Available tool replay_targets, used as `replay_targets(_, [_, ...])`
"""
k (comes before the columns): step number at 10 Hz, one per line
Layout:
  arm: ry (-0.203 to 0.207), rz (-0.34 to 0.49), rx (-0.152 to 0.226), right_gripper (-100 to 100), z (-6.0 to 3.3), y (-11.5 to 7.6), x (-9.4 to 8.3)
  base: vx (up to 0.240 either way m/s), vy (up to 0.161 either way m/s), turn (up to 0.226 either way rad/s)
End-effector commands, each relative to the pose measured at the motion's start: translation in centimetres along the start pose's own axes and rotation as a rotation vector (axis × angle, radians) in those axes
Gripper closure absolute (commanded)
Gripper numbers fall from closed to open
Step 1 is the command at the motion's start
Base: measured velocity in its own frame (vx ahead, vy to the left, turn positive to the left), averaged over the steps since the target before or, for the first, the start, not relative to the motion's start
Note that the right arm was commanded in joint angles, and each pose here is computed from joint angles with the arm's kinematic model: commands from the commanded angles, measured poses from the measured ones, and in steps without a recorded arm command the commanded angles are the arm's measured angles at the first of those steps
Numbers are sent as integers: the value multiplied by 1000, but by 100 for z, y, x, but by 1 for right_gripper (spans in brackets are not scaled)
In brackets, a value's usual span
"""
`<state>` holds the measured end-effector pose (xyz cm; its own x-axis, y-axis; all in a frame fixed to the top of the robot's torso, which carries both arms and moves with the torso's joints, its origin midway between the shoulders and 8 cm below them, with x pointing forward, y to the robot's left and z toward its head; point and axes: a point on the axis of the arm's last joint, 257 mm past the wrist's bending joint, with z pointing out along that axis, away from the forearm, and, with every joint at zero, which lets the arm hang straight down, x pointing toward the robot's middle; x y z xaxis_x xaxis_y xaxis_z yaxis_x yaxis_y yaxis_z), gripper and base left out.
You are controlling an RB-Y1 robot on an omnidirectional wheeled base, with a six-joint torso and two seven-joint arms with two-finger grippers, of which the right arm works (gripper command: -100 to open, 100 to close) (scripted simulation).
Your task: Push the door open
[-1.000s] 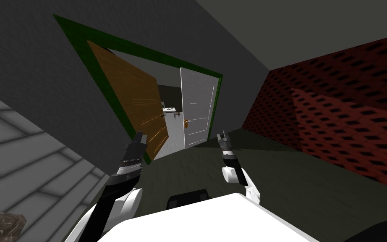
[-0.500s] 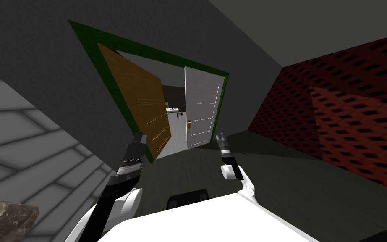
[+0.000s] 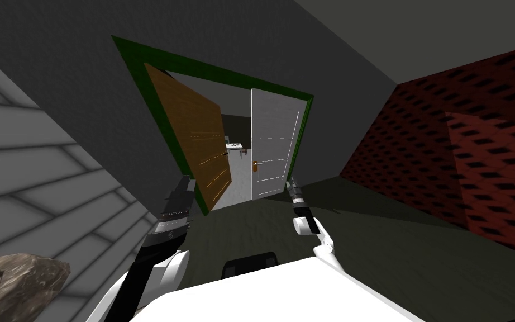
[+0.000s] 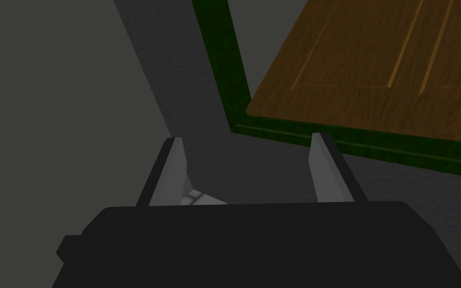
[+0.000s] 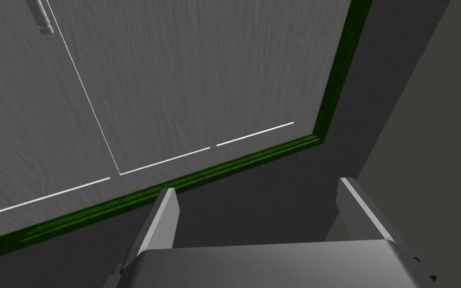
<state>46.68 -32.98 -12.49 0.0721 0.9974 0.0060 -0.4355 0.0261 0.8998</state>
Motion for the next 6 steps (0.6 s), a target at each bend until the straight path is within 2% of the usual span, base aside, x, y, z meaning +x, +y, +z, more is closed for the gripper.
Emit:
replay_targets(1, [-2, 0, 27, -100, 29, -149, -24, 59, -5, 107])
replay_targets(2, [-2, -1, 28, -100, 28, -154, -25, 49, -7, 57])
replay_targets(4, [-3, -1, 57, -100, 98, -322, -74, 72, -9, 149])
replay_targets(5, [-6, -2, 70, -100, 74, -381, -88, 72, -12, 69])
replay_targets(6, [-7, -2, 82, -100, 113, -451, -113, 63, -7, 120])
